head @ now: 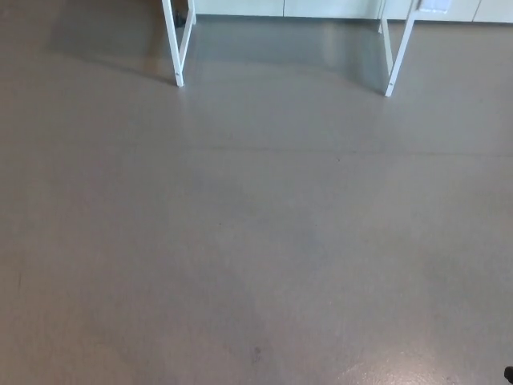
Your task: The robot walk towards a table in front and uses its left hand to pick up the pot from the base and pour water to the cup on the right hand side
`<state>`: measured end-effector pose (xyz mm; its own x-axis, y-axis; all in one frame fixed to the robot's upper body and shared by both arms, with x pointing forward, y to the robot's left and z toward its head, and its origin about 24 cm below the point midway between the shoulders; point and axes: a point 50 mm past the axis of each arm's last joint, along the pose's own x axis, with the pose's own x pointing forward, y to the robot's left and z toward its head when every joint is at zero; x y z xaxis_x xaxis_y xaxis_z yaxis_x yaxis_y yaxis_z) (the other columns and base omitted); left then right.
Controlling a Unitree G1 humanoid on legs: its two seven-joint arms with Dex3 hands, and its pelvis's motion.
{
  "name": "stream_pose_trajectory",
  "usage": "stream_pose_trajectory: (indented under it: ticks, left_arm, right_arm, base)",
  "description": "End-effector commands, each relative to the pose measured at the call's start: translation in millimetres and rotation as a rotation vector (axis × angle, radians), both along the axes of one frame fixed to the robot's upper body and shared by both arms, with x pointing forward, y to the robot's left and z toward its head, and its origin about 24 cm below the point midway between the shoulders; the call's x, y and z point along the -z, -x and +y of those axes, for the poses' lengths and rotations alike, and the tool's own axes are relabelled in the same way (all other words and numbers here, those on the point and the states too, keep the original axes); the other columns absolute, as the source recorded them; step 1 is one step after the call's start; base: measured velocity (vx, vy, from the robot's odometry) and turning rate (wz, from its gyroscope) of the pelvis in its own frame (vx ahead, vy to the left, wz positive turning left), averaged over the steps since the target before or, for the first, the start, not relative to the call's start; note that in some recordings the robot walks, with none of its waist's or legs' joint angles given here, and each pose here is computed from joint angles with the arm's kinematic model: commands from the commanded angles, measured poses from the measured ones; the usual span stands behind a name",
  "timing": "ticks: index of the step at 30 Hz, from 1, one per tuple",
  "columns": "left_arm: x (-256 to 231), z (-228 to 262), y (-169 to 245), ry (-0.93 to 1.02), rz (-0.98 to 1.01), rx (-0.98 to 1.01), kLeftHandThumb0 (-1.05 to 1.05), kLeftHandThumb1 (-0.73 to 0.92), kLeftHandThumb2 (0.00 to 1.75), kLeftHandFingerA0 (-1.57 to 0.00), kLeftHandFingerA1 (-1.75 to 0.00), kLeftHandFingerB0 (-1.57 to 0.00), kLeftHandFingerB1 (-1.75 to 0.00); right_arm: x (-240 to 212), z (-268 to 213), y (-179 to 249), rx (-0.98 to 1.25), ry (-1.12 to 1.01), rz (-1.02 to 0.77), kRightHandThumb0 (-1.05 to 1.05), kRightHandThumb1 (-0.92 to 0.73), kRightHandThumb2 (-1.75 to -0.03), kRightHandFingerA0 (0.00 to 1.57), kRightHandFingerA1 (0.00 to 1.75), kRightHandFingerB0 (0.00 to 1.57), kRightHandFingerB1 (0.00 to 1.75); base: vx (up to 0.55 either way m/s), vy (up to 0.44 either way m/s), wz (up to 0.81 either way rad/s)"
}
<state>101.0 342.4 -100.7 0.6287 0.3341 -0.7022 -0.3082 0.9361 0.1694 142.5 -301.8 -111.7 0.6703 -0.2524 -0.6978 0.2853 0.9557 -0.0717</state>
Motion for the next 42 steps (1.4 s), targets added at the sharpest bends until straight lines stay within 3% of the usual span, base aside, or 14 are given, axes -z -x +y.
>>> stream_pose_trajectory:
  ticks: [1, 6, 7, 9, 10, 11, 13, 14, 15, 20, 21, 33, 42]
  left_arm:
    - [-5, 6, 0, -0.009, -0.044, 0.009, -0.37, 0.58, 0.61, -0.47, -0.37, -0.37, -0.36]
    - [-4, 6, 4, -0.017, -0.035, 0.016, -0.38, 0.55, 0.61, -0.48, -0.38, -0.4, -0.37]
    - [-3, 6, 5, -0.015, -0.034, 0.022, -0.41, 0.54, 0.62, -0.47, -0.38, -0.38, -0.37]
    - [-3, 6, 7, -0.014, -0.033, 0.028, -0.41, 0.53, 0.6, -0.46, -0.37, -0.38, -0.36]
    - [-3, 6, 8, -0.012, -0.033, 0.026, -0.41, 0.53, 0.6, -0.46, -0.37, -0.38, -0.36]
    - [-3, 6, 9, -0.003, -0.034, 0.023, -0.38, 0.53, 0.59, -0.45, -0.37, -0.37, -0.36]
    - [-3, 6, 10, 0.006, -0.038, 0.023, -0.38, 0.53, 0.59, -0.45, -0.37, -0.37, -0.36]
    - [-2, 6, 11, 0.012, -0.037, 0.027, -0.38, 0.54, 0.6, -0.43, -0.36, -0.35, -0.36]
    - [-2, 6, 12, 0.012, -0.038, 0.027, -0.38, 0.52, 0.59, -0.43, -0.36, -0.37, -0.37]
    - [-1, 6, 15, 0.006, -0.038, 0.007, -0.37, 0.52, 0.58, -0.47, -0.37, -0.38, -0.36]
    - [-1, 6, 15, 0.003, -0.027, -0.001, -0.36, 0.53, 0.57, -0.49, -0.36, -0.38, -0.35]
    - [-2, 6, 16, 0.003, -0.037, 0.005, -0.36, 0.52, 0.57, -0.5, -0.37, -0.36, -0.35]
    - [-1, 6, 17, -0.005, -0.03, 0.001, -0.38, 0.52, 0.57, -0.51, -0.37, -0.39, -0.36]
  right_arm:
    - [-3, -6, 1, 0.002, -0.003, -0.04, -0.54, -0.3, -0.82, 0.66, 0.76, 0.38, 0.63]
    - [-2, -6, 4, 0.0, -0.01, -0.038, -0.53, -0.3, -0.82, 0.63, 0.76, 0.36, 0.62]
    - [-2, -6, 4, -0.005, -0.007, -0.036, -0.52, -0.4, -0.61, 0.66, 0.73, 0.39, 0.57]
    - [-2, -6, 5, -0.01, -0.005, -0.032, -0.52, -0.4, -0.6, 0.66, 0.72, 0.39, 0.57]
    - [-2, -6, 5, -0.011, -0.006, -0.029, -0.52, -0.4, -0.6, 0.66, 0.72, 0.39, 0.57]
    - [-1, -6, 6, -0.008, -0.006, -0.024, -0.54, -0.29, -0.8, 0.66, 0.76, 0.38, 0.62]
    - [0, -7, 7, -0.002, -0.005, -0.021, -0.54, -0.29, -0.8, 0.66, 0.76, 0.38, 0.62]
    - [0, -7, 9, -0.006, -0.004, -0.018, -0.54, -0.39, -0.59, 0.67, 0.73, 0.4, 0.57]
    - [0, -7, 9, -0.011, -0.003, -0.017, -0.55, -0.39, -0.58, 0.65, 0.73, 0.4, 0.57]
    - [1, -7, 9, -0.018, 0.001, -0.015, -0.6, -0.37, -0.59, 0.67, 0.76, 0.41, 0.6]
    - [1, -6, 9, -0.012, -0.005, -0.016, -0.59, -0.26, -0.8, 0.66, 0.78, 0.4, 0.64]
    - [2, -4, 7, -0.019, 0.007, -0.004, -0.57, -0.26, -0.81, 0.68, 0.77, 0.42, 0.65]
    - [3, -4, 9, -0.019, 0.005, 0.011, -0.55, -0.28, -0.78, 0.64, 0.74, 0.39, 0.61]
  base:
    - [0.0, 0.0, 0.0]
    - [0.0, 0.0, 0.0]
    - [0.0, 0.0, 0.0]
    - [0.0, 0.0, 0.0]
    - [0.0, 0.0, 0.0]
    - [0.0, 0.0, 0.0]
    - [0.0, 0.0, 0.0]
    - [0.0, 0.0, 0.0]
    - [0.01, -0.013, -1.29]
    - [-0.15, -0.025, 0.18]
    - [-0.12, -0.051, -0.17]
    - [0.11, 0.244, -0.07]
    - [0.23, -0.02, 0.09]
